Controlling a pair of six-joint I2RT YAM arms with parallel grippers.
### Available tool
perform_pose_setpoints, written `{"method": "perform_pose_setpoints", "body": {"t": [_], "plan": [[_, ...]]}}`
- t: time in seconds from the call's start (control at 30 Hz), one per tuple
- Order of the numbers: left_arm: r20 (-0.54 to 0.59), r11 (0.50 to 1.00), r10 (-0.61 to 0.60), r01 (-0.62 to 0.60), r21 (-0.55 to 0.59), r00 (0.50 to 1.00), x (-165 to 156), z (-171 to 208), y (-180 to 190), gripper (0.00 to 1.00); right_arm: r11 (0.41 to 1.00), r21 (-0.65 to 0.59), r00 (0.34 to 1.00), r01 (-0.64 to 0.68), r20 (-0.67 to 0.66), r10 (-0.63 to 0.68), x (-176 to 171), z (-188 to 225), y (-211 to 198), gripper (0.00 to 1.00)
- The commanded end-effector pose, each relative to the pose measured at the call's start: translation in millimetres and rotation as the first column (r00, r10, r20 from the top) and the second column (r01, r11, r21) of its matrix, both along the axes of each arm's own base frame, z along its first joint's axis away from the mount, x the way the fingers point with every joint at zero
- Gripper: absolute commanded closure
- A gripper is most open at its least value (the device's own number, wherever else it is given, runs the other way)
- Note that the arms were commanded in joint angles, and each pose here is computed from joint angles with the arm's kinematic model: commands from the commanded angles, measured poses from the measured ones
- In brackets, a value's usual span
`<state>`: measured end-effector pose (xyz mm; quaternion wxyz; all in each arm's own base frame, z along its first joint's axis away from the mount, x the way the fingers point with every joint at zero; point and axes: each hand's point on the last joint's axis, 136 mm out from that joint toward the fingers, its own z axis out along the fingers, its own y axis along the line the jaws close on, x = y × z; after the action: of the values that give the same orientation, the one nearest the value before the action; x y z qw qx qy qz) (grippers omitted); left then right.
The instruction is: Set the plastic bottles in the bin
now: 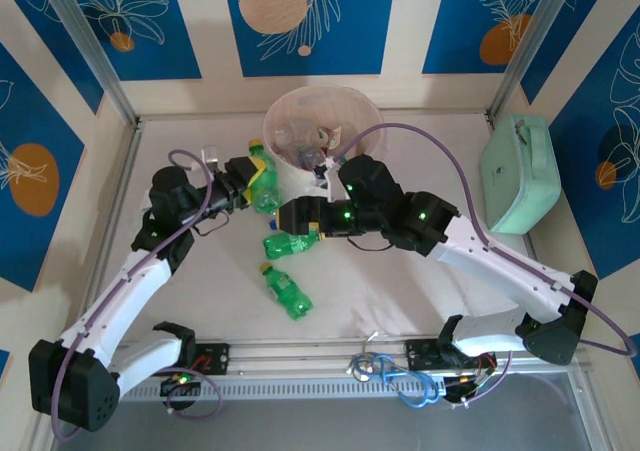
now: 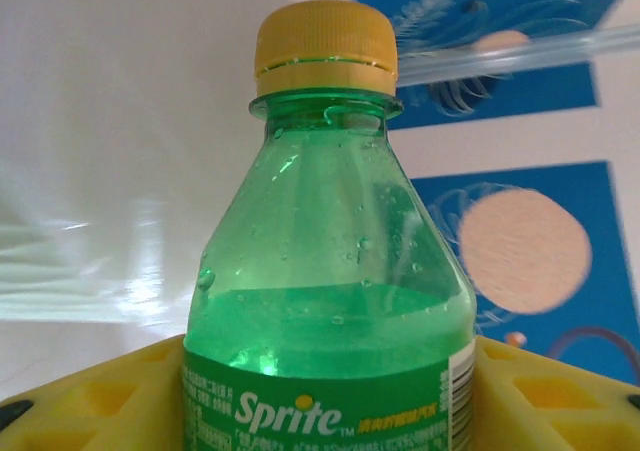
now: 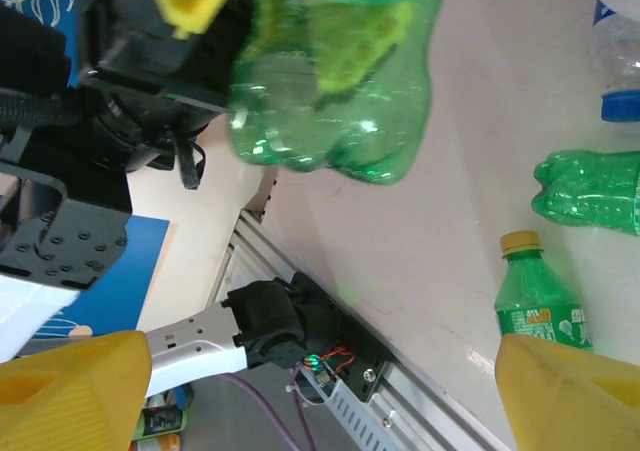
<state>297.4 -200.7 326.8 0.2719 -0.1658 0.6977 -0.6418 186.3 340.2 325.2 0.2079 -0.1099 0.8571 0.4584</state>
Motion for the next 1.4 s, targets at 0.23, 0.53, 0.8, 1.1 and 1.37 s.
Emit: {"method": "perform_pose_setpoints", "body": {"t": [0.23, 0.53, 0.8, 1.1, 1.37], "plan": [[0.231, 0.969, -0.153, 0.191, -0.153, 0.961, -34, 63, -31, 0.40, 0.977, 0.184, 0.994, -0.105, 0.031, 0.101, -2, 47, 15, 0.10], [0.292, 0.933, -0.219, 0.287, -0.217, 0.931, -48, 74, -55, 0.40, 0.965, 0.247, 0.996, -0.087, 0.015, 0.086, 14, 57, 15, 0.14], [0.302, 0.925, -0.206, 0.286, -0.249, 0.931, -47, 74, -59, 0.40, 0.963, 0.255, 0.996, -0.092, 0.008, 0.093, 14, 58, 16, 0.22], [0.305, 0.936, -0.194, 0.269, -0.228, 0.933, -45, 73, -58, 0.39, 0.965, 0.249, 0.997, -0.079, 0.014, 0.077, 12, 59, 9, 0.37], [0.304, 0.962, -0.186, 0.236, -0.137, 0.934, -46, 65, -57, 0.13, 0.975, 0.220, 0.998, -0.045, 0.043, 0.036, 15, 62, 0, 0.46]]}}
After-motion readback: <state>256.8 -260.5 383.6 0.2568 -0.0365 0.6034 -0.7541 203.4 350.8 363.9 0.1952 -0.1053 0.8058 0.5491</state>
